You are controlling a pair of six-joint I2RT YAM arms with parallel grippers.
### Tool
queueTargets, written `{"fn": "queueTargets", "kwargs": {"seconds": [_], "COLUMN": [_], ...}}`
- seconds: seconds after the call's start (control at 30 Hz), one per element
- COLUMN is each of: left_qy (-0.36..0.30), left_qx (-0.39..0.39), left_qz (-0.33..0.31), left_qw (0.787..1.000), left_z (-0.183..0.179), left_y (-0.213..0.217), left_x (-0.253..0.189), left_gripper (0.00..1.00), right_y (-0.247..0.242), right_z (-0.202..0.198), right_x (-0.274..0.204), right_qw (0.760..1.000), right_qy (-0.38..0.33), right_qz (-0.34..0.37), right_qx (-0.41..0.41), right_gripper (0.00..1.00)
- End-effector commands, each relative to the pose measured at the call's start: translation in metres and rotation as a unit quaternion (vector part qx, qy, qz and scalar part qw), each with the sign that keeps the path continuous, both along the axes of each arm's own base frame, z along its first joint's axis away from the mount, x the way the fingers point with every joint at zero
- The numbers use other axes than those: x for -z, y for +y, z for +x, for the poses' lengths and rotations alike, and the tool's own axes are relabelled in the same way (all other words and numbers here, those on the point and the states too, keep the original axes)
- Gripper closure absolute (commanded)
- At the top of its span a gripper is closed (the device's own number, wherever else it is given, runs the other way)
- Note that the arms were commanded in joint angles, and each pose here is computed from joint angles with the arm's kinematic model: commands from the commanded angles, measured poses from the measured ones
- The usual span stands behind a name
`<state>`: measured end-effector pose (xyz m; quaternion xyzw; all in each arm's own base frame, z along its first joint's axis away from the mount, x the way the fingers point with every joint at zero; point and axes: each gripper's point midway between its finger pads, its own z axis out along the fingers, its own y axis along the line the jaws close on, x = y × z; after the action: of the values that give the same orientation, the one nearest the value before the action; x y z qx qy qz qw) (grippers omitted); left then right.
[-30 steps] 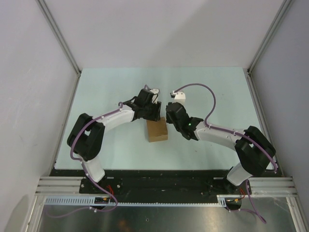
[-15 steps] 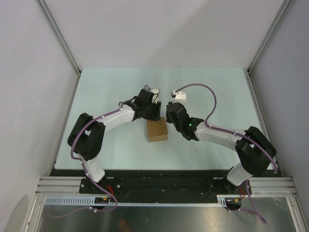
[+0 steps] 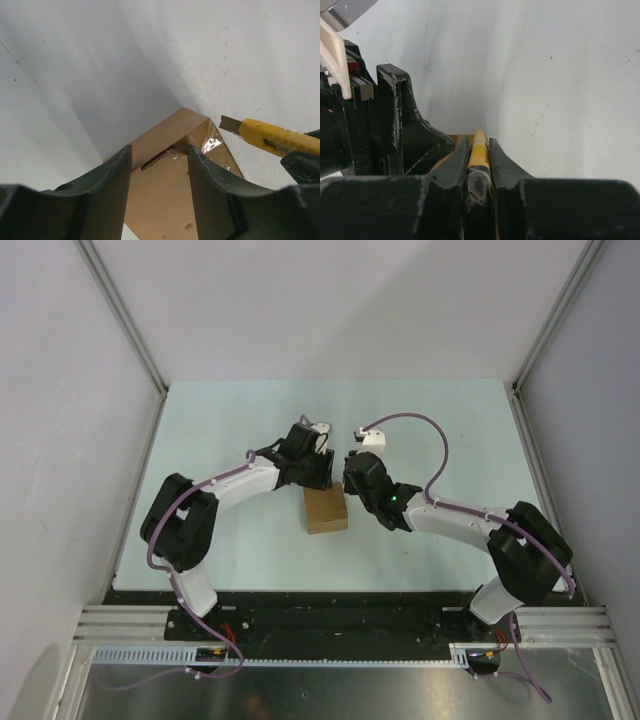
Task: Unpack the express box
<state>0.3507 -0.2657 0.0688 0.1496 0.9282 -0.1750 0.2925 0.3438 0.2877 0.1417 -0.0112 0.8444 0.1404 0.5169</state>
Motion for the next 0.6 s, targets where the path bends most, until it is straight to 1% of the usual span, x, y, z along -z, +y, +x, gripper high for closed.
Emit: {"fn": "queueTargets", "kwargs": {"seconds": [0.0,0.57], "left_qy": [0.039,0.043], "left_qx": [-0.012,-0.016], "left_qz": [0.051,0.050], "left_qw": [0.998,0.998], "left_z": [-0.0104,-0.0103], "left_y": [0.0173,0.0173], "left_x": [0.0318,0.0337], "left_gripper": [0.48,0.49], "right_y": [0.0048,0.0068], "right_z": [0.0036,0.0025], "right_x": [-0.0208,-0.0181], "right_qw": [0.999,0.999], "right_qy": [-0.024,-0.018], "right_qz": [0.033,0.037], "right_qx": [0.007,0.005], "right_gripper": [1.00,1.00]}}
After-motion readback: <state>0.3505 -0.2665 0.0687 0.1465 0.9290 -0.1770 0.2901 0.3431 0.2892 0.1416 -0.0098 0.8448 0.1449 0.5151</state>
